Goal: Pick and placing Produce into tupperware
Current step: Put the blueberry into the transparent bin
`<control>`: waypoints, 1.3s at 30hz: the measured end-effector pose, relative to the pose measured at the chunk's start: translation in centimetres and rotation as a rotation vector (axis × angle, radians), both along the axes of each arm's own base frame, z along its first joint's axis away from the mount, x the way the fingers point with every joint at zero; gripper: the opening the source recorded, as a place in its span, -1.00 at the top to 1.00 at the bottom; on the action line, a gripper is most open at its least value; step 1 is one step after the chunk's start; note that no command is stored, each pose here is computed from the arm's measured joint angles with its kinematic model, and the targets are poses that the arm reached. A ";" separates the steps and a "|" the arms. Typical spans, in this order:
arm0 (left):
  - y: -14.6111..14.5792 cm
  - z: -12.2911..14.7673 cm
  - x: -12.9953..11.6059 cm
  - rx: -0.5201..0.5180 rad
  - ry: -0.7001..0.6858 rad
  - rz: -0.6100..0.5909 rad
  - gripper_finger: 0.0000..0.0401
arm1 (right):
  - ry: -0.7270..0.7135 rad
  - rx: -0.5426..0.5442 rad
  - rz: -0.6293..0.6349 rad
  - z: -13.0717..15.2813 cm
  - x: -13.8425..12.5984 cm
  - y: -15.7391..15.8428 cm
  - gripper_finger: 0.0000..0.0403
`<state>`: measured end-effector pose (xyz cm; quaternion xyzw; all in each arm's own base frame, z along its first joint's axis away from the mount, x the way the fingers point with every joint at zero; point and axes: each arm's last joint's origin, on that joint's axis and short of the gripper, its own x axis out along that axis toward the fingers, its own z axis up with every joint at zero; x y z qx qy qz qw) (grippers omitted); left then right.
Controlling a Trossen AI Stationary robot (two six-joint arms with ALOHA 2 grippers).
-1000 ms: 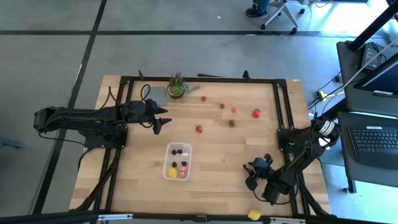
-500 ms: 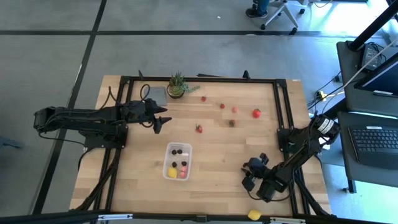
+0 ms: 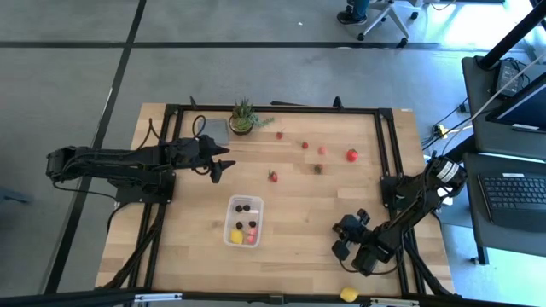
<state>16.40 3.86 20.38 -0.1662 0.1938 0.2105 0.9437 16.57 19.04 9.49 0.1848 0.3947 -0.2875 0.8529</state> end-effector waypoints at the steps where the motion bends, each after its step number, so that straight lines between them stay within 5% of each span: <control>1: 0.0 0.0 0.0 0.000 0.000 0.000 -0.30 | -0.003 0.006 -0.008 0.0 0.0 0.0 0.78; 13: 0.0 0.0 0.0 0.000 0.000 0.000 -0.30 | -0.056 0.103 -0.161 3.0 2.8 0.3 0.79; 23: 0.0 0.0 0.0 0.006 0.004 -0.003 -0.30 | -0.105 -0.048 0.057 10.6 11.7 -1.1 0.84; 30: 0.0 0.0 0.0 0.006 0.004 -0.004 -0.30 | -0.241 -0.053 0.187 15.4 17.6 -4.7 0.97; 39: 0.0 -0.4 -0.2 -0.003 0.044 -0.004 -0.30 | -0.236 -0.042 0.171 15.3 19.9 -7.8 0.96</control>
